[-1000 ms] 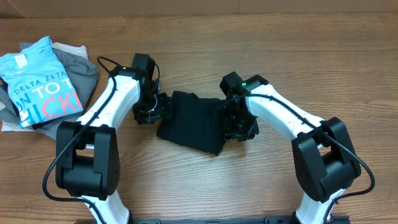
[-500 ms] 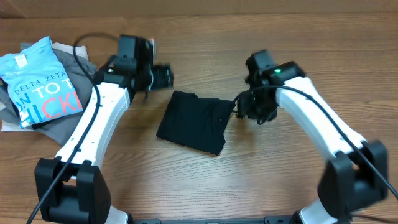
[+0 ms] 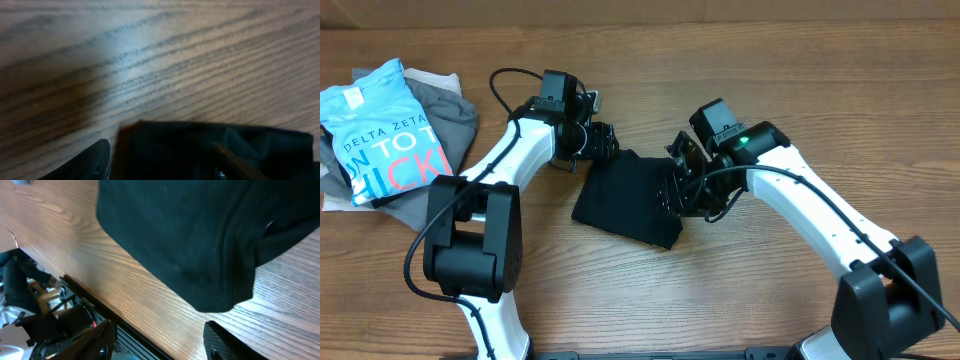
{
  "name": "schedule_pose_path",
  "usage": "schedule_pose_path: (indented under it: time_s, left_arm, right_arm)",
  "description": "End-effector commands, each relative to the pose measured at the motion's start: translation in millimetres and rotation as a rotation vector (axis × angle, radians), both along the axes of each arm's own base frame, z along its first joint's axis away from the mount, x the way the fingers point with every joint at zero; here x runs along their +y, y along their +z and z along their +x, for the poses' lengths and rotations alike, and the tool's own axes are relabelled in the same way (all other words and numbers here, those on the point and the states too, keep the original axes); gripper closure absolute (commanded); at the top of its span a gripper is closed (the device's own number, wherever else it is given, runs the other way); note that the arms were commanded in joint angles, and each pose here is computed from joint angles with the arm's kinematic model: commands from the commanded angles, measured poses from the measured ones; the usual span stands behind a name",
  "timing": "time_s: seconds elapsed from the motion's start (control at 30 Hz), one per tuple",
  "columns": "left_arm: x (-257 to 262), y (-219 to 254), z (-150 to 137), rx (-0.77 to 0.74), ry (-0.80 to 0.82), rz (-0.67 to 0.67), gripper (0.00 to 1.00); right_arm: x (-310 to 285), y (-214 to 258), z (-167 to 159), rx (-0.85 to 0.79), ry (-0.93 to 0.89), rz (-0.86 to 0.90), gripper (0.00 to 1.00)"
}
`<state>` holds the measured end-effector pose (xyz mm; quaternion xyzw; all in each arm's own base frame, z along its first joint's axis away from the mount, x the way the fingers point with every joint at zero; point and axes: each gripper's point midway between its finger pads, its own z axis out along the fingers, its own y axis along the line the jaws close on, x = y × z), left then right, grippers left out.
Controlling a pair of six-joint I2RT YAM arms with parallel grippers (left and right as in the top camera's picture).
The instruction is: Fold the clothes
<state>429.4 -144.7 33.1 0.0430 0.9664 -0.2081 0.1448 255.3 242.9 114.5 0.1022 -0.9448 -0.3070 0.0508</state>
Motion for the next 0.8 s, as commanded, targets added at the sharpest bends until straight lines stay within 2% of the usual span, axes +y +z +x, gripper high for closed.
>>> schedule_pose_path:
  time_s: [0.0,0.2,0.33,0.4,0.5,0.57,0.6,0.7,0.77]
  left_arm:
    - [-2.9,-10.5,-13.3,0.023,-0.109,0.019,0.34]
    - [46.1,-31.4,-57.6,0.217,-0.074,0.294,0.44]
    - [58.3,-30.4,-102.4,0.407,-0.075,0.339,0.44]
    - [63.5,-25.4,-129.4,0.525,-0.067,0.358,0.45]
    - [66.9,-18.0,-153.8,0.645,-0.011,0.38,0.46]
    - [69.2,-13.5,-165.4,0.703,0.018,0.394,0.54]
    - [69.9,-11.8,-168.8,0.727,0.054,0.4,0.73]
    - [69.9,-11.1,-169.2,0.735,0.087,0.402,0.95]
    - [69.7,-8.6,-163.9,0.714,0.105,0.396,0.96]
  right_arm:
    - [3.9,-22.8,-16.5,0.094,0.022,0.015,0.38]
    - [-4.0,-57.1,-28.4,0.21,0.017,-0.056,0.38]
    - [-26.4,-73.8,-27.2,0.193,0.01,-0.2,0.37]
    - [-53.3,-85.1,-17.8,0.141,-0.013,-0.348,0.36]
    - [-81.9,-92.3,-0.6,0.088,-0.079,-0.469,0.34]
    - [-94.4,-94.6,11.5,0.054,-0.111,-0.5,0.35]
    - [-100.2,-95.6,18.7,0.035,-0.131,-0.508,0.35]
    - [-110.4,-96.2,24.5,0.028,-0.157,-0.526,0.35]
    - [-116.8,-96.5,25.2,0.03,-0.166,-0.547,0.33]
